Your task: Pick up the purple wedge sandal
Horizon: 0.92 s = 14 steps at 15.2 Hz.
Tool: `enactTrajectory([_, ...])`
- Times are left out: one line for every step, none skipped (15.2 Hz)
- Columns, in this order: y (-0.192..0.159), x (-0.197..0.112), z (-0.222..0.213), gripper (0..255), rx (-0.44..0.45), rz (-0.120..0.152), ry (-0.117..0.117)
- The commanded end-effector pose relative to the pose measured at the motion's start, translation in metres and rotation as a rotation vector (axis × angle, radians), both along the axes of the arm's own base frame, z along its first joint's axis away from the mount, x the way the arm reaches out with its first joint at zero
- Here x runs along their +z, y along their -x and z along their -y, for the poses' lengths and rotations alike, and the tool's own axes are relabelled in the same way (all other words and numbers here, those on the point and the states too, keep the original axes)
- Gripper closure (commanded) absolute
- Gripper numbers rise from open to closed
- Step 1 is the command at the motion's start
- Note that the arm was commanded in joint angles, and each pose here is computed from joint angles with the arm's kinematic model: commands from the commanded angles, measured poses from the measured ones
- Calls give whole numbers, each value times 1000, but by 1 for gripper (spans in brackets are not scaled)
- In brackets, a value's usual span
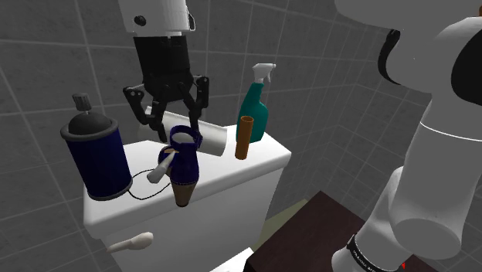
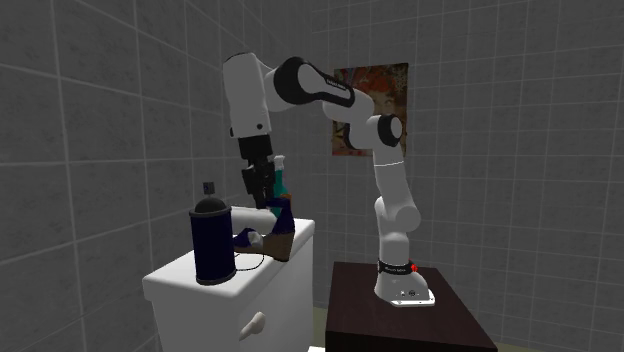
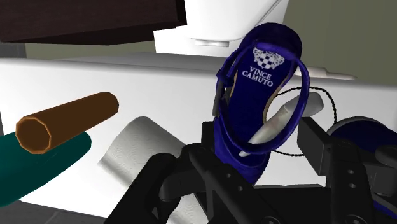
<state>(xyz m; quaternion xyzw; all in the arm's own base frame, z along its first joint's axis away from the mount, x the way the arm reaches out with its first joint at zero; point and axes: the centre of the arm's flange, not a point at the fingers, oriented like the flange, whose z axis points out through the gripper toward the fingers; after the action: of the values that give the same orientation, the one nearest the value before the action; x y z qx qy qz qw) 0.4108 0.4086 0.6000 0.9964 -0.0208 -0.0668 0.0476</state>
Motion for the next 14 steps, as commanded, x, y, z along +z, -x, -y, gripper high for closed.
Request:
enactTrajectory([0,-1,0,255,0,0,0])
enactTrajectory([0,-1,0,255,0,0,0])
enactTrajectory([1,-1,0,255,0,0,0])
enactTrajectory([1,-1,0,255,0,0,0])
enactTrajectory([1,-1,0,255,0,0,0])
enactTrajectory([1,-1,0,255,0,0,0])
enactTrajectory([1,-1,0,255,0,0,0])
enactTrajectory([1,-1,0,255,0,0,0])
enactTrajectory([0,0,0,255,0,0,0])
enactTrajectory([0,5,0,255,0,0,0])
enactTrajectory([0,10,0,255,0,0,0])
enactTrajectory([0,15,0,255,0,0,0])
enactTrajectory([0,21,0,255,0,0,0])
enactTrajectory([0,26,0,255,0,0,0])
